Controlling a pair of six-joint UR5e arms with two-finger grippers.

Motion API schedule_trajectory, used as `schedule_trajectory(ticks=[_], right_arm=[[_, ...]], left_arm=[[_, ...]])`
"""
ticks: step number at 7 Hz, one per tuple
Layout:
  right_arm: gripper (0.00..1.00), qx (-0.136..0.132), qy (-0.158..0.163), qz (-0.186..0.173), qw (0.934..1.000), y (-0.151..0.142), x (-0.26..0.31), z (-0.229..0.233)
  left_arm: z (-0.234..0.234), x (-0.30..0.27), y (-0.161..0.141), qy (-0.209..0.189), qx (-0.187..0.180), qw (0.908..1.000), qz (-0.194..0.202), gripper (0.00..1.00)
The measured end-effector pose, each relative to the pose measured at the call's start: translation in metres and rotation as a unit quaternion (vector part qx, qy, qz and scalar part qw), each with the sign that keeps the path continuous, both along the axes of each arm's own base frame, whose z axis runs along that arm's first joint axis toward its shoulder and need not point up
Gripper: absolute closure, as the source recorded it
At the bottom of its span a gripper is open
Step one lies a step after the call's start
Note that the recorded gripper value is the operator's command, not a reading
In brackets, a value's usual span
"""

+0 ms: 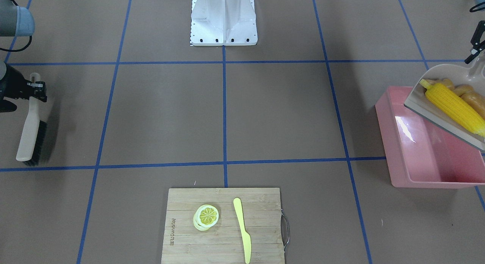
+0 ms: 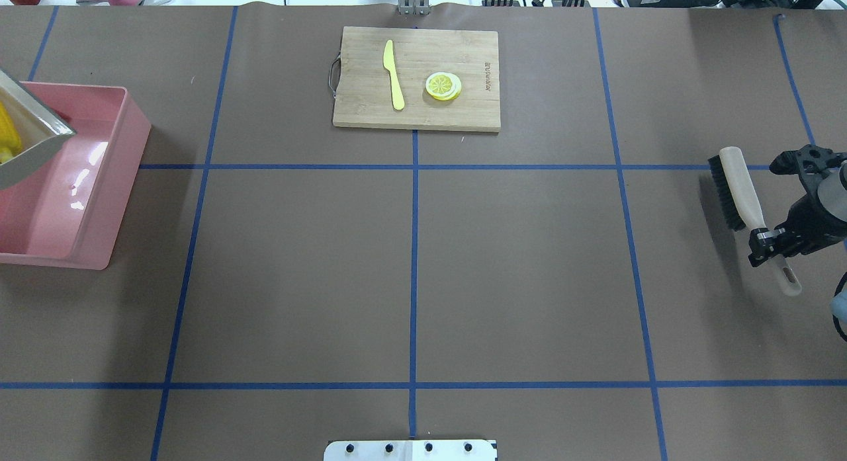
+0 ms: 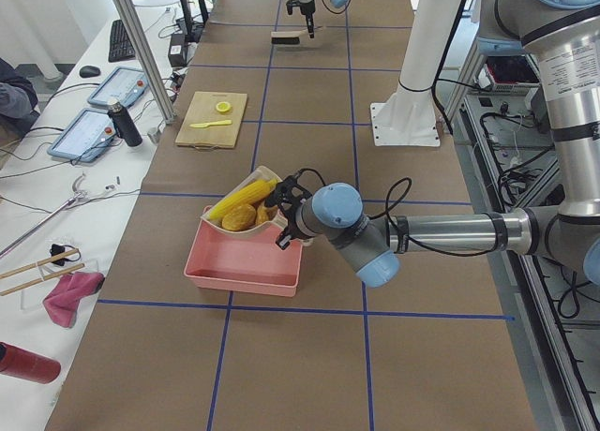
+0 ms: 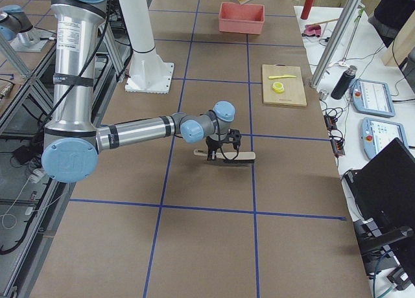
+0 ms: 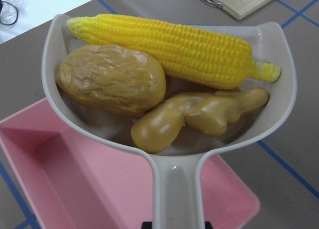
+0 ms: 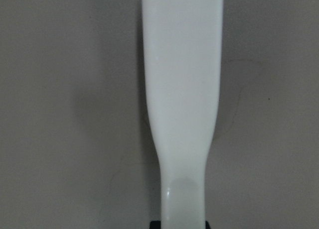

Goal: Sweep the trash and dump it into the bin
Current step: 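Tilt the dustpan into the bin with the left gripper while the right lowers the brush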

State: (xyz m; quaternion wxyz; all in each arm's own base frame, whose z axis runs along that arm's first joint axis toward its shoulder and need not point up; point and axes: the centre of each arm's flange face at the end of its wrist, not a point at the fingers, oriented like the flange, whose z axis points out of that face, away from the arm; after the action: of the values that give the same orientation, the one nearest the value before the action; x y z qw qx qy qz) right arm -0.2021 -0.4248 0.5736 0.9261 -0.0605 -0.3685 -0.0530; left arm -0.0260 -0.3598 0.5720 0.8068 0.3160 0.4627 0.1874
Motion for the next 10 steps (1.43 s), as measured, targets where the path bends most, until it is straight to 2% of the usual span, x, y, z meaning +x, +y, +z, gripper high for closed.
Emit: schedule_trajectory(ticks=[2, 4, 7, 10], right_arm=[[1.00, -0.005, -0.001, -0.002, 1.0000, -0.009, -0.009, 0.007], [1.00, -0.010, -0.003, -0.001, 0.9999, -0.012, -0.013, 0.007], [1.00, -0.049, -0.019, 0.015, 0.9985, -0.009, -0.017, 0.000], [1.00, -0.078, -0.049, 0.004, 0.9958, -0.001, -0.025, -0.009]], left_arm=[[0.031, -0.018, 0.022, -0.034, -0.023, 0.9990, 0.018, 1.00], [0.036, -0.035, 0.026, -0.070, -0.052, 0.9960, 0.020, 1.00], [0.024, -0.044, 0.014, -0.139, -0.093, 0.9852, 0.036, 1.00], [-0.002, -0.041, -0.008, -0.188, -0.110, 0.9743, 0.060, 1.00]])
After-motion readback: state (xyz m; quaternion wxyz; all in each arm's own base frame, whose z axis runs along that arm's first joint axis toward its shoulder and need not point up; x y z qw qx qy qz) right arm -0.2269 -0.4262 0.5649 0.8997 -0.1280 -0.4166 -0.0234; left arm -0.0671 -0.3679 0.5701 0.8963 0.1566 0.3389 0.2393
